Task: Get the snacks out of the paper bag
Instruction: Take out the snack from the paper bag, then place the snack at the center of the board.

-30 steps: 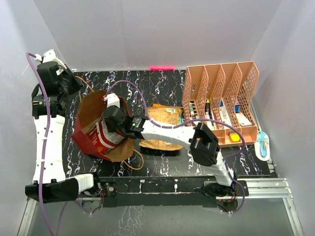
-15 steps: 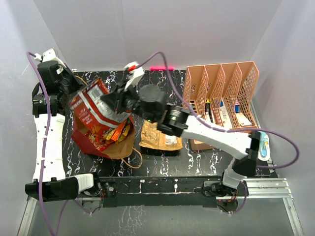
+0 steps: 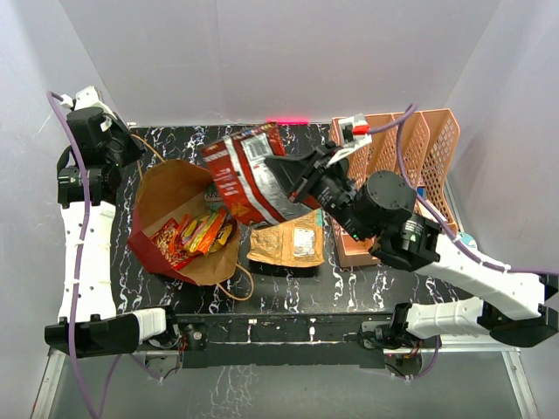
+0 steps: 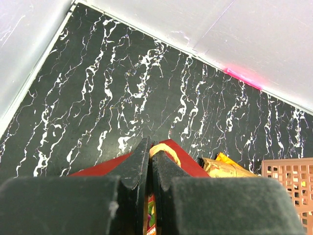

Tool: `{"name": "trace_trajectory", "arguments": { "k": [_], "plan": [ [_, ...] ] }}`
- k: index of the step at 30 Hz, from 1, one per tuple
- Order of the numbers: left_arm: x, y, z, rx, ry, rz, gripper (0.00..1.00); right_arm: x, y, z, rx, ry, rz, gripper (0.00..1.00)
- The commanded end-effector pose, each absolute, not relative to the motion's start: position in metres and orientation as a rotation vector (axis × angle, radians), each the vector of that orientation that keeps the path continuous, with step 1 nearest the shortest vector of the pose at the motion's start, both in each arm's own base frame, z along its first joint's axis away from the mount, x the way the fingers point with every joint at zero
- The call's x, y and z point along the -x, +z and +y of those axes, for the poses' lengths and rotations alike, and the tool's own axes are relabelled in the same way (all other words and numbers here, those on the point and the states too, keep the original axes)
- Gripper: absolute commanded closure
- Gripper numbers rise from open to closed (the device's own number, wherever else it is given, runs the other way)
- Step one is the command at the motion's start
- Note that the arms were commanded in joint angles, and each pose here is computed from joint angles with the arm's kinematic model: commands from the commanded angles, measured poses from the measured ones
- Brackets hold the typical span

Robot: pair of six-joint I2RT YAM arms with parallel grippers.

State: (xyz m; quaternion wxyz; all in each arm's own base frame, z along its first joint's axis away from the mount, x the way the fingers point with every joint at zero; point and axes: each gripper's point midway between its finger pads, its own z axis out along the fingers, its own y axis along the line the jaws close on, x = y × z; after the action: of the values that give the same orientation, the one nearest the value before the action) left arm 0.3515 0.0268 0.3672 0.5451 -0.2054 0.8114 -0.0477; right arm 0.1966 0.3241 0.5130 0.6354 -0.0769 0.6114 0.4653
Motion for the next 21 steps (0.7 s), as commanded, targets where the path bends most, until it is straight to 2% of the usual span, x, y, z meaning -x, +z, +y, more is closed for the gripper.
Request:
{"name": "trace_trajectory", "arguments": {
  "k": [1, 8, 16, 21],
  "plan": [
    [-0.356, 0.384, 0.030, 0.479, -0.099, 1.873, 1.00, -0.218, 0.473, 0.291, 0.048, 0.877, 1.456, 0.93],
    [-0.355, 0.383, 0.031, 0.478, -0.095, 1.878, 1.00, -0.235, 0.400, 0.285, -0.011, 0.731, 1.546, 0.93],
    [-0.353, 0.382, 0.031, 0.476, -0.094, 1.878, 1.00, -0.238, 0.367, 0.308, -0.142, 0.880, 1.604, 0.93],
    [-0.354, 0.381, 0.030, 0.475, -0.096, 1.880, 1.00, -0.269, 0.308, 0.292, -0.347, 0.853, 1.662, 0.93]
  ]
}}
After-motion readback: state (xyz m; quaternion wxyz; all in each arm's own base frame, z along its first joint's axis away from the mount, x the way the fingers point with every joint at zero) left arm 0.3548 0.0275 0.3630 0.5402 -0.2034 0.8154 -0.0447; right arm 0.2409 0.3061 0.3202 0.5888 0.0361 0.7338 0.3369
